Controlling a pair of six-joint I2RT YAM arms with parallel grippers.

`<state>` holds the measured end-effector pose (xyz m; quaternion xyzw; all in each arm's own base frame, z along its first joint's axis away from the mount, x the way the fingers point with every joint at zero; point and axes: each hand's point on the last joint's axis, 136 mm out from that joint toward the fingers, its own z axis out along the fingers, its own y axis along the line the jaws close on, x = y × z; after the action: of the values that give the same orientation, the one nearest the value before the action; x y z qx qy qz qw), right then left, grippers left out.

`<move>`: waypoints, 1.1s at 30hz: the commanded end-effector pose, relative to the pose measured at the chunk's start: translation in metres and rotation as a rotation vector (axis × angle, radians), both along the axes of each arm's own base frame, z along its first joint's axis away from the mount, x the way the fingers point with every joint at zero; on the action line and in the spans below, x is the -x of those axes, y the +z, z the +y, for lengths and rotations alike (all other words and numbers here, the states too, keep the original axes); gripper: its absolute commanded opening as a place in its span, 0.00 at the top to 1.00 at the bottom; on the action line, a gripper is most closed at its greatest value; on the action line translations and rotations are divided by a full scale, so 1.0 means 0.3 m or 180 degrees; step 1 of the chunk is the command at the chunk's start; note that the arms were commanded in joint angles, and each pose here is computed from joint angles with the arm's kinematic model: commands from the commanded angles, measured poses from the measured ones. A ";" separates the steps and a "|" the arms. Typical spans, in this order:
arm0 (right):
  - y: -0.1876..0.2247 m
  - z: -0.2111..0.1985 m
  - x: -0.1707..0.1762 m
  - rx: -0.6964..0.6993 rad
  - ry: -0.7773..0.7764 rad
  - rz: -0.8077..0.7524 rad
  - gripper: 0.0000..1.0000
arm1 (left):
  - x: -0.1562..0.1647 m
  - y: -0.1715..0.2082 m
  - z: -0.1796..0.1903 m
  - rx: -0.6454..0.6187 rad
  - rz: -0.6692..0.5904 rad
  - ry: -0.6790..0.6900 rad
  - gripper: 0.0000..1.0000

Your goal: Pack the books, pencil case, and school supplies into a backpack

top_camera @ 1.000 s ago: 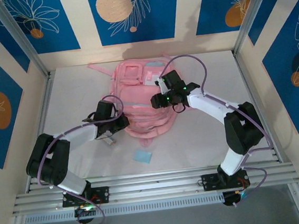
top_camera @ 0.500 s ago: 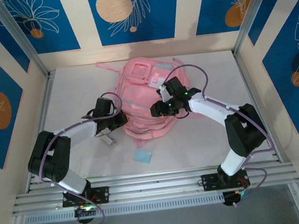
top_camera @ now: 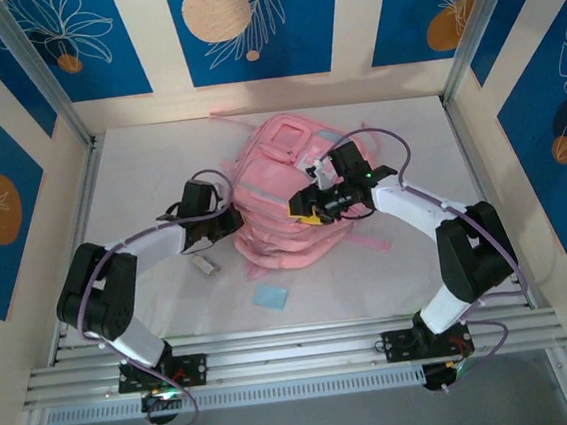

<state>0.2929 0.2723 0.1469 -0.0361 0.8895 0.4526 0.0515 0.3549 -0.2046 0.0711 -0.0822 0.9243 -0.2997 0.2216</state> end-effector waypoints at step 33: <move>0.014 -0.067 -0.001 0.0421 -0.0361 0.0050 0.49 | -0.007 0.165 -0.086 -0.0031 -0.0505 -0.0381 0.73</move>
<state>0.2871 0.2744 0.1444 0.0360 0.8879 0.4586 -0.0029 0.3732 -0.2117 0.0947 -0.0572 0.9175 -0.2876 0.2686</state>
